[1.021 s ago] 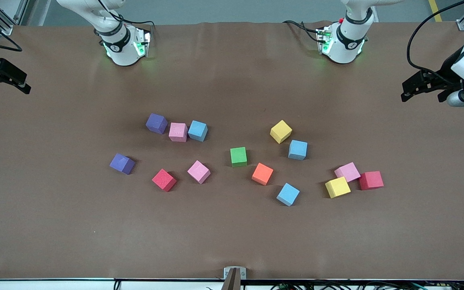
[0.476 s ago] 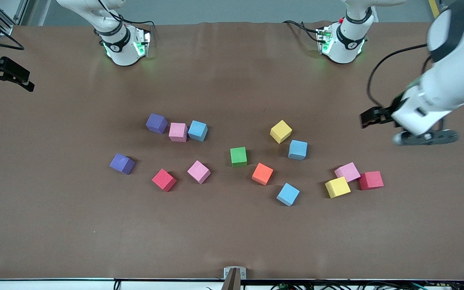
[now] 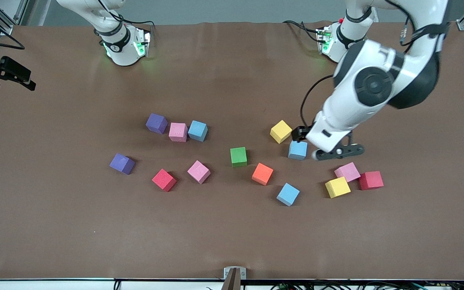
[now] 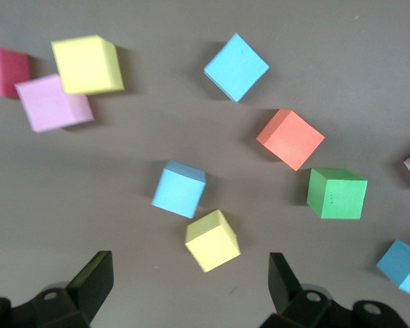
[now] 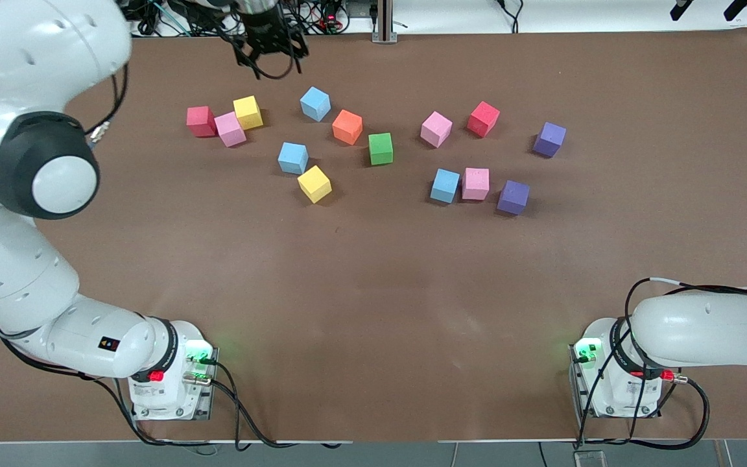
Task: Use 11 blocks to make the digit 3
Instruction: 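Reach the left gripper to the yellow cube while the right gripper reaches purple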
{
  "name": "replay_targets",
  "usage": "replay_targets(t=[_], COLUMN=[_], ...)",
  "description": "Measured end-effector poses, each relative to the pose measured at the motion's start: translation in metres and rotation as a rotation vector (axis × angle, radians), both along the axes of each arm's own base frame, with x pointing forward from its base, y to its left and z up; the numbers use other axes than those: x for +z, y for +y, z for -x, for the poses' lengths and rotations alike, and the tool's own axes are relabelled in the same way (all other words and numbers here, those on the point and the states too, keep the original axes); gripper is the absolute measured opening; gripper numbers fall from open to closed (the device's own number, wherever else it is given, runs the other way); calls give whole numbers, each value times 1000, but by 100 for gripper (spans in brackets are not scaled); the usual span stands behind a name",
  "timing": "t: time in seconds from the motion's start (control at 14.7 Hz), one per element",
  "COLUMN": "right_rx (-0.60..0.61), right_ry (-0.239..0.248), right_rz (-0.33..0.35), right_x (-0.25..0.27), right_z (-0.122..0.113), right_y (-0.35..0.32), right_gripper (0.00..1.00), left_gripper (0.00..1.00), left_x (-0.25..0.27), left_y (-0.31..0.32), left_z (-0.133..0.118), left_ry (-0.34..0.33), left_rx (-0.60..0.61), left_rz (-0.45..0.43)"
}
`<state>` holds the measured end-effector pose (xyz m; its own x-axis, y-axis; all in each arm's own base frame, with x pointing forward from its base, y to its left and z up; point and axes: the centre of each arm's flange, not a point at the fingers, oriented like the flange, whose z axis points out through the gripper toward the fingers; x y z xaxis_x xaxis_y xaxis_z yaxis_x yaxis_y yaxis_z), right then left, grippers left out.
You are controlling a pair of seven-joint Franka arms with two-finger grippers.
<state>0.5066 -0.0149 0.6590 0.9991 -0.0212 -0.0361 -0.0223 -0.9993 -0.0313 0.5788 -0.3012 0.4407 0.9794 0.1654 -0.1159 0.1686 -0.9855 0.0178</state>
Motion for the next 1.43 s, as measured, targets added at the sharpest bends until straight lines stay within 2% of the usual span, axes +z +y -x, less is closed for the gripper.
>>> replay_targets(t=[0.2, 0.41, 0.54, 0.75, 0.95, 1.09, 1.43], right_rx=[0, 0, -1, 2, 16, 26, -130], right_ry=[-2, 8, 40, 67, 82, 83, 81], right_rz=[0, 0, 11, 46, 74, 76, 103], right_x=[2, -4, -26, -83, -120, -123, -132], right_z=[0, -4, -19, -62, -92, -96, -97], right_y=[0, 0, -2, -8, -7, 7, 86], right_gripper=[100, 100, 100, 100, 100, 100, 100], left_gripper=[100, 100, 100, 100, 100, 100, 100], left_x=[-63, -119, -143, -163, -178, -189, -220], left_y=[-14, -22, -28, -36, -38, -36, -37], left_z=[15, 43, 62, 81, 94, 97, 100], left_ry=[18, 24, 35, 38, 43, 57, 75], left_rx=[95, 258, 360, 480, 521, 528, 561], left_rz=[-24, -50, -72, -92, -103, -117, -130])
